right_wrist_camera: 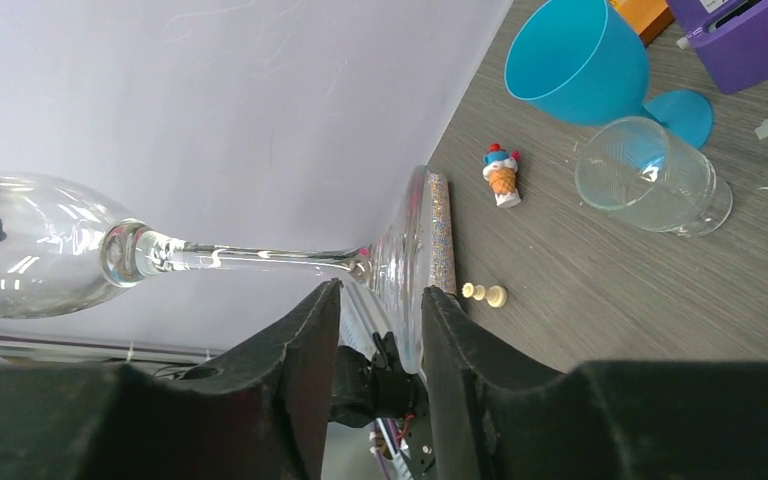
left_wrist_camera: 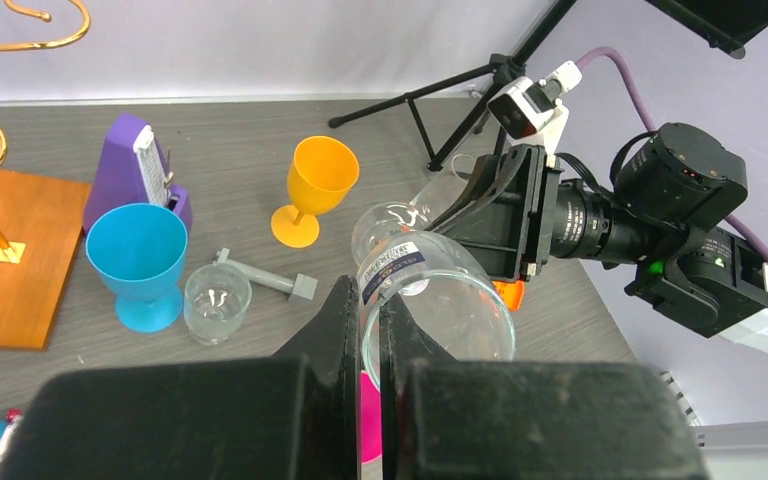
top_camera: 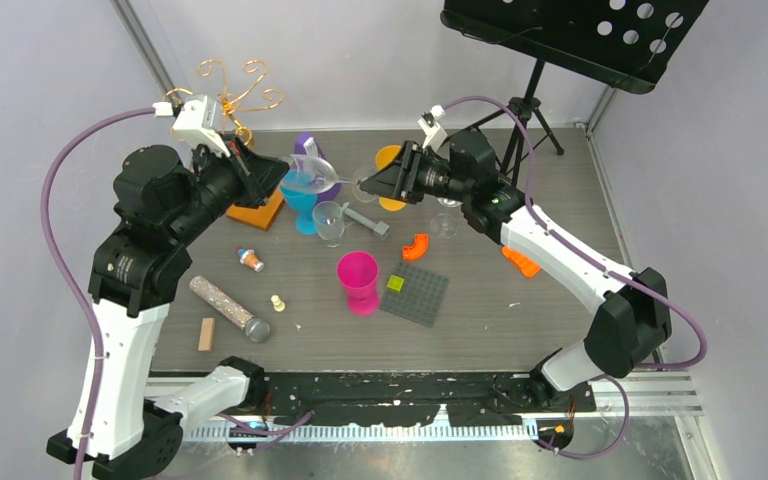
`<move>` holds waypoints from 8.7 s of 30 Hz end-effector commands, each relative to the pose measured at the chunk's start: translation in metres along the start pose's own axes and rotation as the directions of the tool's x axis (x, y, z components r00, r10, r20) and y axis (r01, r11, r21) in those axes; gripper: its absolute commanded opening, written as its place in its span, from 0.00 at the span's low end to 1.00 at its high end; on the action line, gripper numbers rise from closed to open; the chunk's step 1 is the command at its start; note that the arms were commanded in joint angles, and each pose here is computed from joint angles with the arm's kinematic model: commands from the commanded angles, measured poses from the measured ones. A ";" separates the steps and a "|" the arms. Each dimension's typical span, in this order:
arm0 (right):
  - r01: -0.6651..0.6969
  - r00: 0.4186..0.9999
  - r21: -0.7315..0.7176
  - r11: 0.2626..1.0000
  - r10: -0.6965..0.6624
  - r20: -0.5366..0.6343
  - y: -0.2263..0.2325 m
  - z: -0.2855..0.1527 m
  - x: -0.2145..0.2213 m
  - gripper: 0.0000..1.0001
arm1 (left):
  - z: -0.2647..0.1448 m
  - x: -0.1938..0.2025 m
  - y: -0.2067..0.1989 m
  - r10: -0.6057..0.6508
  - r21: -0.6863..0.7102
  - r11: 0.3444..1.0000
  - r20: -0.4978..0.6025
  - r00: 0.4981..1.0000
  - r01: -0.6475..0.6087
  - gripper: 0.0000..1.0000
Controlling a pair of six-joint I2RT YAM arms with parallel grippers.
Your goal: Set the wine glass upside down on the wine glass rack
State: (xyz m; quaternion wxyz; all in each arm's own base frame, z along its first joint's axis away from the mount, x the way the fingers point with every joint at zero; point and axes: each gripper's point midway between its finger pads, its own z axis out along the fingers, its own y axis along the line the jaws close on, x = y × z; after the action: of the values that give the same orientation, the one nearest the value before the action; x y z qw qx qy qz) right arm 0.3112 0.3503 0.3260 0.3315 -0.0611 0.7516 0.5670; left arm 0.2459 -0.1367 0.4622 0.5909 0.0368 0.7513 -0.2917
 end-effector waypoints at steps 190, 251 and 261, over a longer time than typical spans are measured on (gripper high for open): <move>0.695 0.662 0.307 0.651 -0.745 0.081 0.060 -0.064 -0.064 0.77 | 0.019 0.008 0.154 0.539 -0.336 0.842 0.544 0.642 -0.422 0.00; 0.723 0.639 0.330 0.607 -0.769 0.014 0.040 -0.065 -0.056 0.79 | 0.119 0.016 0.220 0.494 -0.231 0.867 0.517 0.699 -0.442 0.00; 0.723 0.640 0.330 0.607 -0.769 0.013 0.040 -0.063 -0.057 0.79 | 0.121 0.008 0.226 0.460 -0.232 0.886 0.552 0.696 -0.401 0.00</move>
State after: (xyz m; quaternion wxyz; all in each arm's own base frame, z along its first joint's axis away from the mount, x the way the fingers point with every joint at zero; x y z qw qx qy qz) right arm 0.3086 0.2950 0.3791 0.5759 -0.2797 0.7228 0.2601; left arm 0.4407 -0.0236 0.2880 0.7897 0.0978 0.5914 -0.1311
